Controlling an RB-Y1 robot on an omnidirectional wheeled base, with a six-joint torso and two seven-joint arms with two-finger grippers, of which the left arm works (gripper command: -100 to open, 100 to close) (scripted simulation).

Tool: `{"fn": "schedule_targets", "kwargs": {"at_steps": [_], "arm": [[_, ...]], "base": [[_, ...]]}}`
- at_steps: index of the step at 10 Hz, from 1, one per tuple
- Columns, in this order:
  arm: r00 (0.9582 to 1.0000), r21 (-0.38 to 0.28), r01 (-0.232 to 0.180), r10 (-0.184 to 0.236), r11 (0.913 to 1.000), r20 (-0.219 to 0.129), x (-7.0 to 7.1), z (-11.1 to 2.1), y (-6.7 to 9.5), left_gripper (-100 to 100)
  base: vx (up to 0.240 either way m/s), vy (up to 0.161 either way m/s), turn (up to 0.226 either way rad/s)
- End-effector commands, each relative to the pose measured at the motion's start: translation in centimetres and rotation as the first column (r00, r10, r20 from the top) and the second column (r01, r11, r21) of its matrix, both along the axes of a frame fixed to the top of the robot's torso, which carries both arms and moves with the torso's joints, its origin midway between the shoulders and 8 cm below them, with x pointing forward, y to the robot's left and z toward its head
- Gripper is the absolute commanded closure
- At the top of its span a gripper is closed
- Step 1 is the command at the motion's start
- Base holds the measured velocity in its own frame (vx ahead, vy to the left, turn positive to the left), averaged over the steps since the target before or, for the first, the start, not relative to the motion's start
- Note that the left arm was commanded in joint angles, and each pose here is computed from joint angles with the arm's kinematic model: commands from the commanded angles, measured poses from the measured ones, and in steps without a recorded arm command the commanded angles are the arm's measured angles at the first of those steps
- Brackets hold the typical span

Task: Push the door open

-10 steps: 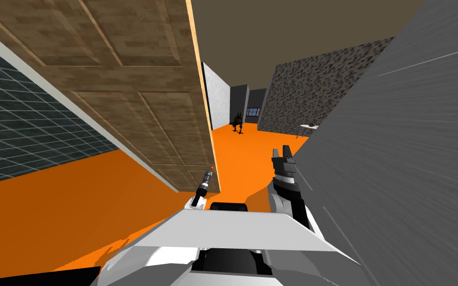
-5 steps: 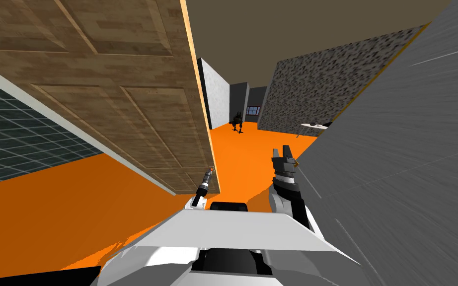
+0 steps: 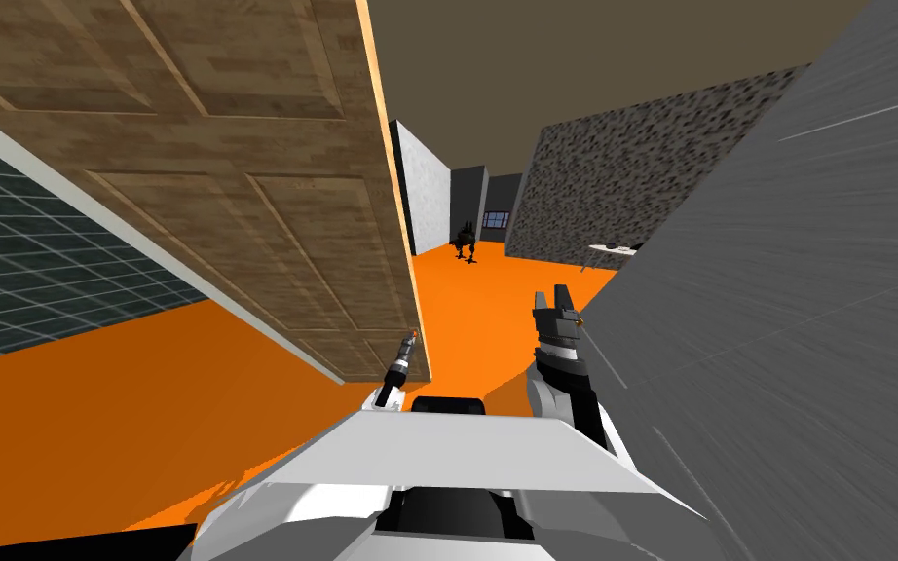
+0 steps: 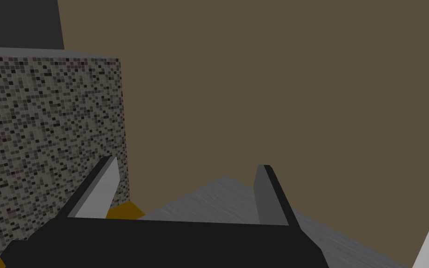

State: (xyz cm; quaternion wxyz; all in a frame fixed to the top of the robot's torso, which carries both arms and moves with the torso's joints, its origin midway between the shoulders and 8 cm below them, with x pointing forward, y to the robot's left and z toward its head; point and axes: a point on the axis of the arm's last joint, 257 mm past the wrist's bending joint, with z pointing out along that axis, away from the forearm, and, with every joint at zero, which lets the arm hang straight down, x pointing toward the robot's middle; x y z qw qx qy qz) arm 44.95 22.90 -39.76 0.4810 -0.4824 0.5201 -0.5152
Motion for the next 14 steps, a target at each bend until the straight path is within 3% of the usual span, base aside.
{"fn": "schedule_targets", "kwargs": {"at_steps": [1, 5, 9, 10, 12, 13, 14], "arm": [[0.9997, 0.008, -0.022, 0.022, 0.9997, 0.010, 0.4, 0.4, 1.3, 100], [0.9972, 0.018, -0.074, 0.074, 0.9971, 0.012, 0.5, 0.5, 3.8, 100], [0.9908, 0.024, -0.135, 0.134, 0.9906, 0.014, 0.6, 0.6, 6.5, 100], [0.9908, 0.024, -0.135, 0.134, 0.9906, 0.014, 0.6, 0.6, 6.5, 100], [0.9843, 0.026, -0.176, 0.176, 0.9840, 0.015, 0.5, 0.7, 8.3, 100], [0.9851, 0.018, -0.172, 0.172, 0.9850, 0.006, 0.3, 0.5, 7.6, -100], [0.9843, 0.016, -0.177, 0.177, 0.9841, 0.006, 0.3, 0.5, 7.8, -100]], "base": [[0.165, -0.045, 0.055], [0.192, -0.046, 0.046], [0.195, -0.068, 0.066], [0.121, -0.031, 0.016], [0.168, -0.045, 0.103], [0.012, -0.109, 0.119], [-0.169, -0.120, 0.082]]}}
